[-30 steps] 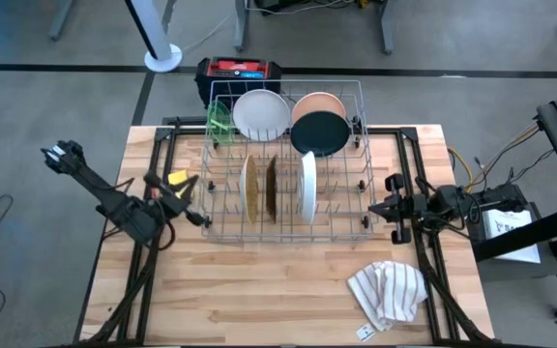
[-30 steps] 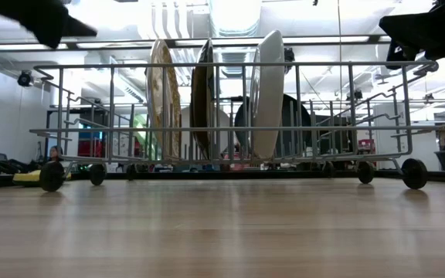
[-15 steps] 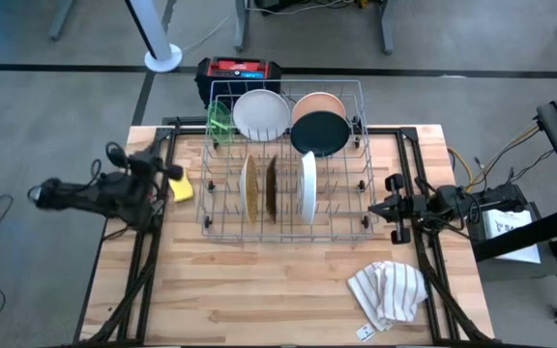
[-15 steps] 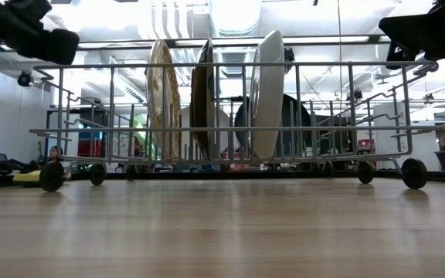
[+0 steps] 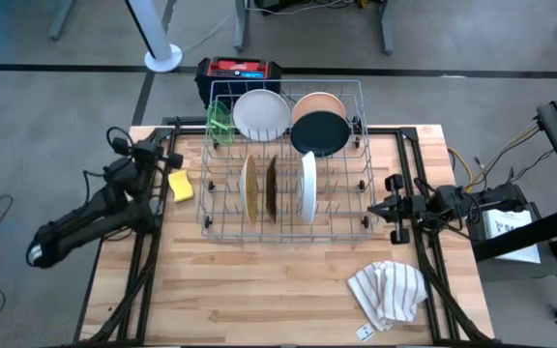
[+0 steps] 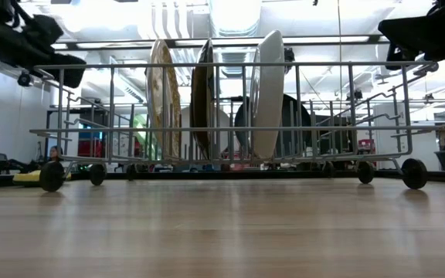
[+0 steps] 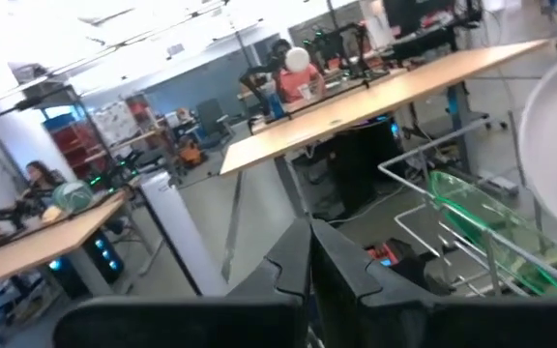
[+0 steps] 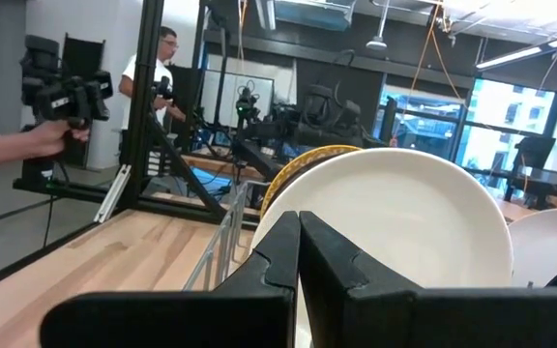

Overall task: Sort dishes
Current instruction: Return to Home Position

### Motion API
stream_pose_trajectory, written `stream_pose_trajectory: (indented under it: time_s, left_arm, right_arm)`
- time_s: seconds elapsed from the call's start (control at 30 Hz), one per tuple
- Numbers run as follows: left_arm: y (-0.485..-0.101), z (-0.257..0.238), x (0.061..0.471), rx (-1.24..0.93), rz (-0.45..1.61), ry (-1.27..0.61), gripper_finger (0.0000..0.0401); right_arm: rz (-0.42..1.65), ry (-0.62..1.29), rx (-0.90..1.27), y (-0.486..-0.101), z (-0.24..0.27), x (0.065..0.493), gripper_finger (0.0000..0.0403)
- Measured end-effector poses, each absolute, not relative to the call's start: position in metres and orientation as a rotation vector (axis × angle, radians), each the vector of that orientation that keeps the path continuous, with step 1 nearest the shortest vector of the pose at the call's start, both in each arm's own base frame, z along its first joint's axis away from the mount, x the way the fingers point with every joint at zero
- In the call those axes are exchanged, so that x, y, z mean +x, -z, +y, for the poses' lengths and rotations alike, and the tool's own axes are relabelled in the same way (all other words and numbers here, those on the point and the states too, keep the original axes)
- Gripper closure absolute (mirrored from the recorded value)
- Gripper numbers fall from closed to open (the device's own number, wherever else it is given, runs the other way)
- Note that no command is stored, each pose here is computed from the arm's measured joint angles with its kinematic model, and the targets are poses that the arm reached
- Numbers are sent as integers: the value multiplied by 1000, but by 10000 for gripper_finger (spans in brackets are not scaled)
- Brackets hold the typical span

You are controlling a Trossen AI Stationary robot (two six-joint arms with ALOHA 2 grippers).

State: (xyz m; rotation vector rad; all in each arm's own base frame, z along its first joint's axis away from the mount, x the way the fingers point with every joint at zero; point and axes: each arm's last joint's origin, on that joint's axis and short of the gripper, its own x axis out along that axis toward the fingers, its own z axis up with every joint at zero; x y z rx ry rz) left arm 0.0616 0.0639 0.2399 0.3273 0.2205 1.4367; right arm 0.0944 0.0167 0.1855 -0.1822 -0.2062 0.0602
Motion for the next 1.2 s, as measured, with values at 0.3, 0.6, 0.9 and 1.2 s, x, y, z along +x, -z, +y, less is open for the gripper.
stream_pose_trajectory:
  time_s: [0.3,0.6,0.9,1.2]
  left_arm:
    - [-228,84,63,340,330,-1433,401]
    - [-224,99,78,356,381,-1428,401]
    - [-225,118,92,444,397,-1464,401]
    - [-215,132,89,446,542,-1601,401]
  right_arm:
    - [-205,-60,-182,-185,17,94,403]
    - [-174,-64,-188,-182,17,95,403]
    - [-150,-71,-132,-180,17,95,403]
    - [-119,-78,-82,-177,17,96,403]
